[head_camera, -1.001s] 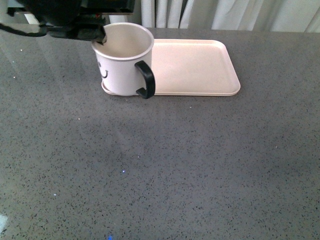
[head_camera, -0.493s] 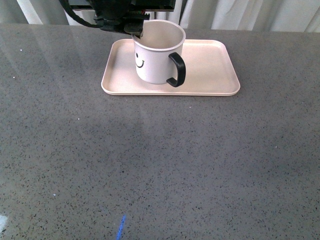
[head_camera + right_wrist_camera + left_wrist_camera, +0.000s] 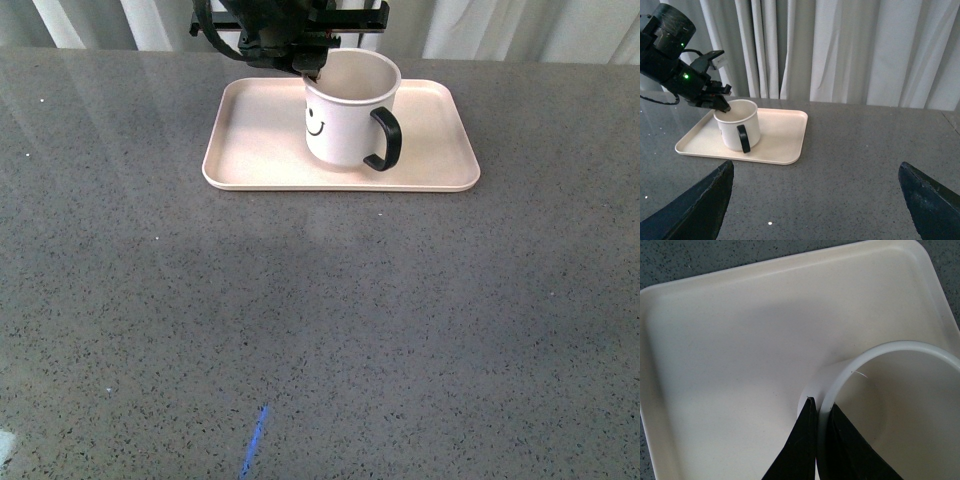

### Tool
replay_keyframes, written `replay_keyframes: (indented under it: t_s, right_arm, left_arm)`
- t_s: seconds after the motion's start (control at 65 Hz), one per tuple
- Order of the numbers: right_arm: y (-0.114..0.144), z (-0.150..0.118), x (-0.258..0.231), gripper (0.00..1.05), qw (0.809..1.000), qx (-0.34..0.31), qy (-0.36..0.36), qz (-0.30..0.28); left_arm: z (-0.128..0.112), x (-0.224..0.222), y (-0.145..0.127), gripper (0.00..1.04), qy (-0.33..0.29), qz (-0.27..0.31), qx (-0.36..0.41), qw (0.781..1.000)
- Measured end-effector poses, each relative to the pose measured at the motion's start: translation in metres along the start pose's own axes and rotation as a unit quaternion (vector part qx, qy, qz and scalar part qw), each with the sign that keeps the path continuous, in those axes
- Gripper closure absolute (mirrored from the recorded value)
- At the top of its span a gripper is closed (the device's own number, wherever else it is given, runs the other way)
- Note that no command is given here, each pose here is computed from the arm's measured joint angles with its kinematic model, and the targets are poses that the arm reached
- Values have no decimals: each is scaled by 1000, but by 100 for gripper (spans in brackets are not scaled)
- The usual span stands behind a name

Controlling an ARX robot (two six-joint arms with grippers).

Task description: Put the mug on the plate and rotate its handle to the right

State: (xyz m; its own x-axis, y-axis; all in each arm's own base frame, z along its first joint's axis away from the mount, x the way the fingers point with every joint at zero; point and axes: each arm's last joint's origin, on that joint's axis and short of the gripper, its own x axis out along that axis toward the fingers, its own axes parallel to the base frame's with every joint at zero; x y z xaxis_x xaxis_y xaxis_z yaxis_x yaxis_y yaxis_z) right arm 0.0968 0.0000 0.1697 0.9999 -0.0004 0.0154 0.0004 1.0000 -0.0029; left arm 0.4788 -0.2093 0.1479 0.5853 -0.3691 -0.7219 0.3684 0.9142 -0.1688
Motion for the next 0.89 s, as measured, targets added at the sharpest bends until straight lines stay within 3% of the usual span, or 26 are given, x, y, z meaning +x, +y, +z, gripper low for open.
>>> replay_keyframes:
  t_s: [0.647, 0.785, 0.893]
  right_arm:
    - [0, 0, 0, 9, 1000, 0, 0, 0]
    - [0, 0, 0, 9, 1000, 0, 0, 0]
    - [0, 0, 0, 9, 1000, 0, 0, 0]
  left_arm:
    - [-3, 13, 1, 102, 7, -11, -3, 1000]
    - [-2, 13, 1, 81, 3, -13, -3, 1000]
    - [-2, 11, 0, 57, -7, -20, -1, 1000]
